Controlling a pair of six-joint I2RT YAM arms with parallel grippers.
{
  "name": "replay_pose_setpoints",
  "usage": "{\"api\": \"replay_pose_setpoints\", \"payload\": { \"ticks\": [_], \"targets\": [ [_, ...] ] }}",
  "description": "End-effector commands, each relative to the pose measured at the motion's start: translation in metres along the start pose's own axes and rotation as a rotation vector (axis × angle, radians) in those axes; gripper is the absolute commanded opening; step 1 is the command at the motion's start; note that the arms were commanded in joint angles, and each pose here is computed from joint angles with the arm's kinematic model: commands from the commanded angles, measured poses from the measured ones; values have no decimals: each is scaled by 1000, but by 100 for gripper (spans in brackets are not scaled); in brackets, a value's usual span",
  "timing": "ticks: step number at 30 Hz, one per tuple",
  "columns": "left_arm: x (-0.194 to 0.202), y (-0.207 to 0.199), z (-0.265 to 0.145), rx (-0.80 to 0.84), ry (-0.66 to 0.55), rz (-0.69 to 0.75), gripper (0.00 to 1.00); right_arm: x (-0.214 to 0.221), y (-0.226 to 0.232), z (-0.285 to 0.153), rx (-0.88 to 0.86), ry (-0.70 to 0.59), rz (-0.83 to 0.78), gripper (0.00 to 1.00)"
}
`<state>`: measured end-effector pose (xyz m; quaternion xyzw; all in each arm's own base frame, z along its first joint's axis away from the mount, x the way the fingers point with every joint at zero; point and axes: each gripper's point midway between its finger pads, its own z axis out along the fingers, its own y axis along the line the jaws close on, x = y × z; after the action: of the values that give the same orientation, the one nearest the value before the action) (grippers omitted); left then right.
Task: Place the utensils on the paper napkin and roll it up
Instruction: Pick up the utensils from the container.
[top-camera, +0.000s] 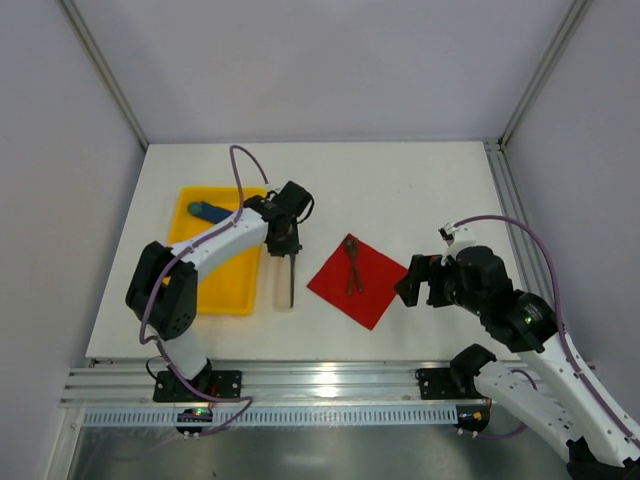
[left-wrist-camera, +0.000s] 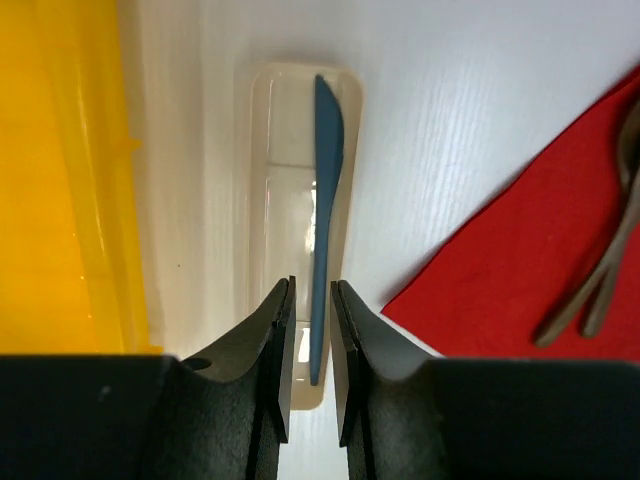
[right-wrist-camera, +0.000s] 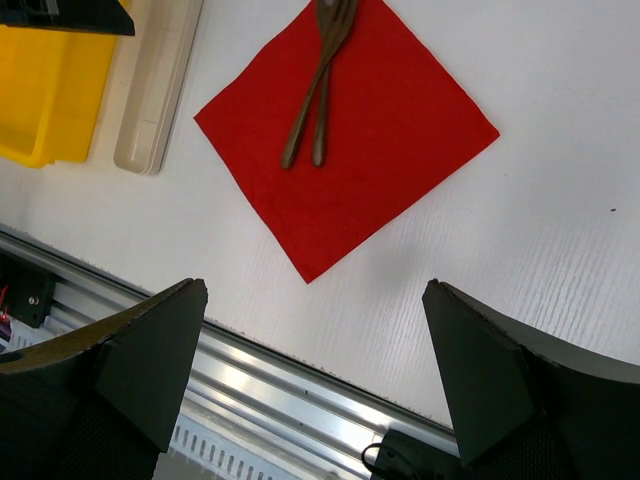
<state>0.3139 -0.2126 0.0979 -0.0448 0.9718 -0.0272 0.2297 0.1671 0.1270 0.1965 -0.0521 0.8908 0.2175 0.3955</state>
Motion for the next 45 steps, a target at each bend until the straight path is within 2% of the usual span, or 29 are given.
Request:
{"api": "replay_pose_setpoints", "payload": {
  "ticks": [1, 5, 26, 45],
  "targets": [
    [20, -13, 9, 79, 65, 76, 24, -10, 5, 0, -12, -29, -7, 100],
    [36, -6, 24, 49, 112, 86, 23, -9, 4, 0, -6, -20, -5, 100],
    [63, 9, 56, -15, 175, 92, 23, -7, 3, 0, -1, -9, 1, 100],
    [60, 25, 58, -118, 170, 111, 20, -7, 4, 0, -2, -13, 5, 100]
  ]
}}
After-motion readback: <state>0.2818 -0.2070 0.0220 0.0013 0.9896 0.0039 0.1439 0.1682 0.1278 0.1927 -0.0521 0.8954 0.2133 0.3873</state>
